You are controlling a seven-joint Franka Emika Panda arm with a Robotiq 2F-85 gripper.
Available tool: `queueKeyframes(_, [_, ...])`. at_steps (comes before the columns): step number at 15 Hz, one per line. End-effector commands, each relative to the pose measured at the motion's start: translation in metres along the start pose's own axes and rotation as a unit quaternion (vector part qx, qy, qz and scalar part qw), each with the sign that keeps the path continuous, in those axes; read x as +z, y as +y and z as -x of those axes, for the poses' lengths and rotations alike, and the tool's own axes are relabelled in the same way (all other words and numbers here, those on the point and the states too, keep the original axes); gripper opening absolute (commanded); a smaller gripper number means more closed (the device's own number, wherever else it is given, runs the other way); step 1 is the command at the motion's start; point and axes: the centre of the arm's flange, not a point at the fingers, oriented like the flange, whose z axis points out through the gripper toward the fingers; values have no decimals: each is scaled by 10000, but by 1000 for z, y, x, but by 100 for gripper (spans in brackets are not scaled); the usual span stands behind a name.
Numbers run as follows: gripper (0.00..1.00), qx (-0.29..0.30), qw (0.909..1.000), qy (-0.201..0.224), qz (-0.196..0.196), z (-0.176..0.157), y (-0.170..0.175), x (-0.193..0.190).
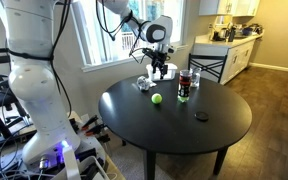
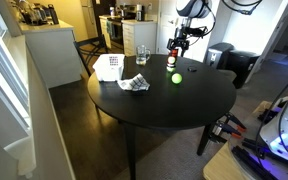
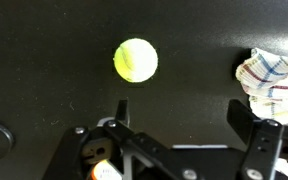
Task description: Put the tennis ball in the black container.
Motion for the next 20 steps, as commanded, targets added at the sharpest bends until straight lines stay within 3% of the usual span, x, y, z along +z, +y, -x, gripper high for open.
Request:
queueKeyframes(1, [100, -59, 10000, 9, 54, 3, -12, 37])
queueKeyframes(6, [100, -258, 9993, -132, 223, 3, -41, 99])
queueKeyframes(9, [100, -427, 9963, -413, 618, 4, -49, 117])
queueKeyframes(14, [100, -1044, 9837, -464, 1387, 1, -71, 111])
queueKeyframes(20, [100, -1285, 9759, -520, 1688, 4, -73, 118])
